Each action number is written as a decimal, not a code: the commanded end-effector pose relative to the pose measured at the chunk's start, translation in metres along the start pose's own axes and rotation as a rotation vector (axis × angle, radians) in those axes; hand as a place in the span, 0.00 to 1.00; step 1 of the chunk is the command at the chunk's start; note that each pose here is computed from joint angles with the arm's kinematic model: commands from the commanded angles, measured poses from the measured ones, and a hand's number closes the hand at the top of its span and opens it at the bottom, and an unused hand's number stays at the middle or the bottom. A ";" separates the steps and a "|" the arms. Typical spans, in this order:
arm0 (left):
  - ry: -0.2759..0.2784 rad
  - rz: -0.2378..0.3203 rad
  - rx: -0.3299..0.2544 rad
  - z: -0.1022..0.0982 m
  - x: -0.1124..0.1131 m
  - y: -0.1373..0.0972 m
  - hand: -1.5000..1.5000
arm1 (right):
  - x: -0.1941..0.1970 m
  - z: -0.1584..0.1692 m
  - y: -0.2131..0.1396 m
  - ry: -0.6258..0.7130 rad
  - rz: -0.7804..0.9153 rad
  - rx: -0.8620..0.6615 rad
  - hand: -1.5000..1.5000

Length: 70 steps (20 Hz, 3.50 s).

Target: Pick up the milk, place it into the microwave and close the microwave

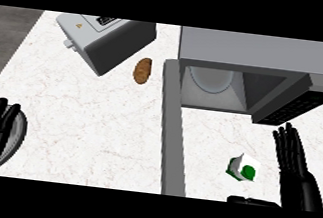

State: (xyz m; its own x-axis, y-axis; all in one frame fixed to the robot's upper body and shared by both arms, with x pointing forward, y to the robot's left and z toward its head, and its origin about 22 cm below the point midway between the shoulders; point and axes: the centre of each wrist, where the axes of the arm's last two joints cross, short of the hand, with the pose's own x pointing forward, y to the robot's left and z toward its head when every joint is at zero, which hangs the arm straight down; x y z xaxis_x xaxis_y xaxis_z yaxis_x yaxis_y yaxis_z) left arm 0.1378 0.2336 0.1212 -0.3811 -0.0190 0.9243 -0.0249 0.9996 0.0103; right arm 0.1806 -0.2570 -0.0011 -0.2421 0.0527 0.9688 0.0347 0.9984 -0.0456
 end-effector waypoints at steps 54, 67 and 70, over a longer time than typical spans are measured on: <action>0.022 0.001 0.010 0.035 0.019 -0.007 0.00 | -0.147 0.010 -0.007 -0.112 -0.119 0.171 1.00; 0.036 0.000 0.053 0.037 0.020 0.010 0.00 | -0.078 -0.060 0.056 -0.157 0.000 0.137 1.00; 0.052 0.017 0.026 0.027 0.006 0.020 0.00 | -0.067 -0.080 0.053 -0.154 0.058 0.144 1.00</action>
State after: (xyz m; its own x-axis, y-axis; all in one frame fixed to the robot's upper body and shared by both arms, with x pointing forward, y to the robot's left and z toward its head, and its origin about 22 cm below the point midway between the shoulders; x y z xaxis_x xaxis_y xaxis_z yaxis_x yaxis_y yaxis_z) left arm 0.1069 0.2485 0.1206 -0.3465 -0.0133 0.9380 -0.0573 0.9983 -0.0070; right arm 0.2587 -0.2135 -0.0695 -0.3870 0.0378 0.9213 -0.1039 0.9910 -0.0843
